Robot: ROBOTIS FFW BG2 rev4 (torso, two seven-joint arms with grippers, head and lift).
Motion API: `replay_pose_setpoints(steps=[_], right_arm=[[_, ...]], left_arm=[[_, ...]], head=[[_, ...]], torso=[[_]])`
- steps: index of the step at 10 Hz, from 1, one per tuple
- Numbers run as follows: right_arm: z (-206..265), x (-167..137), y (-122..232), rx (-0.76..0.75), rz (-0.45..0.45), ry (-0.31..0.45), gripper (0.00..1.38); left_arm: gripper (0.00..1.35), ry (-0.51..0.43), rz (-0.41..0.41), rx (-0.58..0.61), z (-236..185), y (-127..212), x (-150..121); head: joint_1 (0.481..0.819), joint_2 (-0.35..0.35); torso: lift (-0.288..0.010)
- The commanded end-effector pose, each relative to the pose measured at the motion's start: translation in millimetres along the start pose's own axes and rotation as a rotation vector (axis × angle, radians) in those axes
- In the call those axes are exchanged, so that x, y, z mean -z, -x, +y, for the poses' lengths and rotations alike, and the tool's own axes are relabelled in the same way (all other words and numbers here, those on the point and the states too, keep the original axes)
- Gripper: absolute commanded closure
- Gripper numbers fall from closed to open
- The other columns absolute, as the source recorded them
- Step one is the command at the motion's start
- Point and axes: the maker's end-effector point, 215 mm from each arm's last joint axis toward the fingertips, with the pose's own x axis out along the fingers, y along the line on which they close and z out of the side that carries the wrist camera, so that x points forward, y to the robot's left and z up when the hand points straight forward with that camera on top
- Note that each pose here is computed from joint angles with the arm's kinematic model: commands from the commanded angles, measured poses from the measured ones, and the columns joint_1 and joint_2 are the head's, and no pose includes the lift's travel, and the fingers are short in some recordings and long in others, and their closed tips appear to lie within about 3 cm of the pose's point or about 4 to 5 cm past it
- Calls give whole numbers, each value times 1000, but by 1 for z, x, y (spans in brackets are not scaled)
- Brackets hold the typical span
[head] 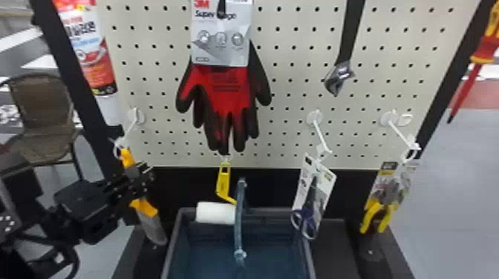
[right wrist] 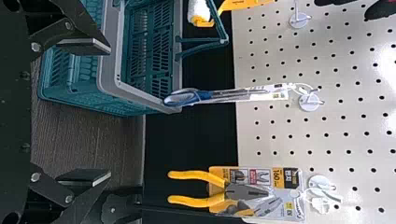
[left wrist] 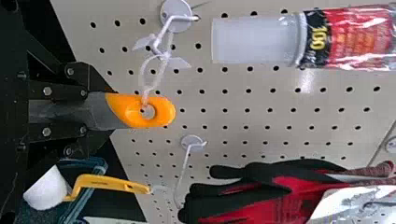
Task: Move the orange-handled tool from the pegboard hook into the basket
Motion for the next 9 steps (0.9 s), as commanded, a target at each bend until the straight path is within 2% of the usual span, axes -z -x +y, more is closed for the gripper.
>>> replay_pose_setpoints(steps=[1, 2, 5, 9], right_arm=[[0, 1, 0, -1, 1, -1, 343], [0, 1, -1, -1, 1, -2, 343], [0, 3, -2, -4, 2, -4, 343], [2, 4, -4, -15, 3, -6, 343]], left_arm=[[1208, -3, -7, 3, -8, 5, -9], [1208, 2, -15, 5, -13, 8, -13], [1208, 94, -52, 9, -28, 12, -7], [1208, 239, -178, -12, -42, 20, -12]], head=[[549, 0], [549, 0], [549, 0], [549, 0]], torso=[[-100], [-100], [-100], [-100]])
